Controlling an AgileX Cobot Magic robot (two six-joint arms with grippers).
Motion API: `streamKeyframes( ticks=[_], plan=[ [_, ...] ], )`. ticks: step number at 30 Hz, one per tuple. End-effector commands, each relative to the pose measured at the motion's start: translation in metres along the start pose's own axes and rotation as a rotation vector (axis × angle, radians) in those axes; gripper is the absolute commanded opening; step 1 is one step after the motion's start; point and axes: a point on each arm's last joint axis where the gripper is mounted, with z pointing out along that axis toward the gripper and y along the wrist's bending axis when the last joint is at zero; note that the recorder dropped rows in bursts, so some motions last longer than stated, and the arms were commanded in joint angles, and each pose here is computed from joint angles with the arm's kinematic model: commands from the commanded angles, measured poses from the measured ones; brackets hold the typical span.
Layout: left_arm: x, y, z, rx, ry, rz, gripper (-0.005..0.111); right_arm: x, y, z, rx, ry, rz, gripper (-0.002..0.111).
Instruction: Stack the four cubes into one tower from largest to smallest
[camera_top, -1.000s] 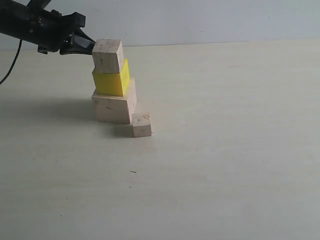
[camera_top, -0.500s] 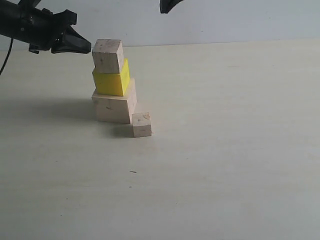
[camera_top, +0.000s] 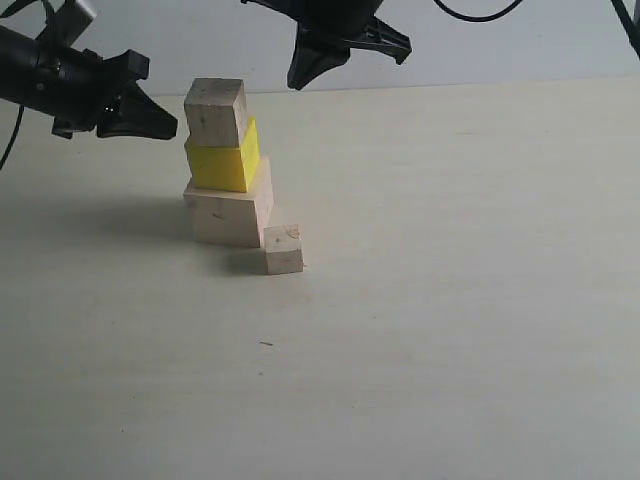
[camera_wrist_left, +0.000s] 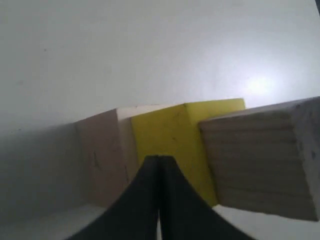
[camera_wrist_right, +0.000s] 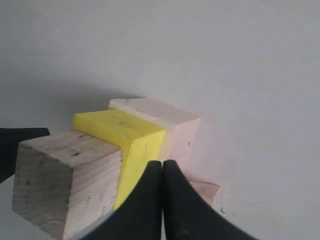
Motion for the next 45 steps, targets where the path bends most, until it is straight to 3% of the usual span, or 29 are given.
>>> streamKeyframes(
  ticks=[1,6,10,15,17,45],
  plan=[
    [0.000,0.006,-0.010,-0.019,-0.032,-0.023,0.000,-0.001,0.001,-0.003,-0.017,-0.008,-0.005,0.000],
    [-0.001,0.006,-0.012,-0.033,-0.044,-0.015,0.000,0.018,-0.014,0.019,0.032,0.102,0.020,0.000],
    [-0.001,0.006,-0.012,-0.035,-0.047,-0.013,0.000,0.032,-0.015,0.004,0.043,0.116,0.001,0.000],
    [-0.001,0.006,-0.012,-0.034,-0.045,-0.013,0.000,0.049,-0.005,0.019,-0.168,0.140,-0.010,0.000],
    [-0.001,0.006,-0.012,-0.030,-0.042,-0.013,0.000,0.051,0.002,0.023,-0.243,0.135,0.009,0.000],
    [-0.001,0.005,-0.012,-0.027,-0.043,-0.013,0.000,0.048,0.006,0.026,-0.284,0.076,-0.032,0.000]
  ],
)
